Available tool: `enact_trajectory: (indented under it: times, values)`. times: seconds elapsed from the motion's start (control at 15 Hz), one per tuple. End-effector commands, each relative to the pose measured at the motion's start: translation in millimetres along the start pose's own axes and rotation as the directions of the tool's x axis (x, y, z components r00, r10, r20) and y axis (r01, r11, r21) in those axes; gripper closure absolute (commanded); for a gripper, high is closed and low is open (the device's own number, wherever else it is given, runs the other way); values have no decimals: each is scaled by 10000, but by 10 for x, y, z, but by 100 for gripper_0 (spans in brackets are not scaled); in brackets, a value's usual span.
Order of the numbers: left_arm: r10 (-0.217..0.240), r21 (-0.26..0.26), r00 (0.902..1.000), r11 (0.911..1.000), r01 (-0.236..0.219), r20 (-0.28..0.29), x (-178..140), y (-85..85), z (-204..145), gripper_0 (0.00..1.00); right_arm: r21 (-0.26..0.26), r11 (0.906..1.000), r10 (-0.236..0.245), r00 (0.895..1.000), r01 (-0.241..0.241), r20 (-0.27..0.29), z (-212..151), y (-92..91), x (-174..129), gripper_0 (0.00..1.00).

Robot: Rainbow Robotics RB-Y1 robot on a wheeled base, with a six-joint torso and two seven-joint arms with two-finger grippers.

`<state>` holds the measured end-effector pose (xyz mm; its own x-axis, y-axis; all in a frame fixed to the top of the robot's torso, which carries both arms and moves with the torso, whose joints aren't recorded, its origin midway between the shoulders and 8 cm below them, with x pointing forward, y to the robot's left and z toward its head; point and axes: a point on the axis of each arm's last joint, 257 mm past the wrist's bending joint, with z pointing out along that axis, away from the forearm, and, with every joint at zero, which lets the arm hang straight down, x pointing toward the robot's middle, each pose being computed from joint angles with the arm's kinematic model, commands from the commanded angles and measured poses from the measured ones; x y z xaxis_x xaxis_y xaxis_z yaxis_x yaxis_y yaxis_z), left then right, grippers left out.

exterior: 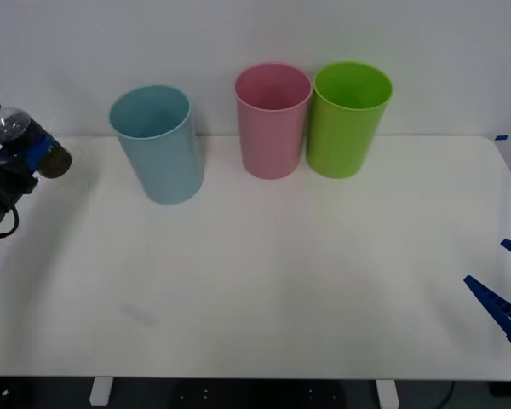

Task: Grasp the object on the table and drop it into the matching bin: aluminum can to the light blue bin, PET bottle to the pink bin.

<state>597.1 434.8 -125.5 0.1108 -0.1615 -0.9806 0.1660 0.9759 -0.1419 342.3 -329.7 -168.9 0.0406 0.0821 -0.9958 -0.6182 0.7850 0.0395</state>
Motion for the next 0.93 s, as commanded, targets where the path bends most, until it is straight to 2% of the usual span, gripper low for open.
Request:
enact_trajectory:
  times: [0.07, 0.27, 0.53, 0.8, 0.93]
  values:
    - [-60, -138, 9974, 9999, 70, 716, -334, -1, -109, 100, 0, 10000, 0, 10000, 0, 0, 0, 0, 0, 0]
    - [-105, -325, 9910, 9994, 149, 1332, -639, -86, -251, 100, 0, 10000, 0, 10000, 0, 0, 0, 0, 0, 0]
    - [-242, -471, 9783, 9983, 347, 2058, -1041, -310, -307, 100, 0, 10000, 0, 10000, 0, 0, 0, 0, 0, 0]
    - [-672, -102, 9677, 9974, 718, 2430, -1259, -711, -228, 100, 0, 10000, 0, 10000, 0, 0, 0, 0, 0, 0]
    - [-1098, 152, 9623, 9939, 1095, 2488, -1316, -1010, -173, 100, 0, 10000, 0, 10000, 0, 0, 0, 0, 0, 0]
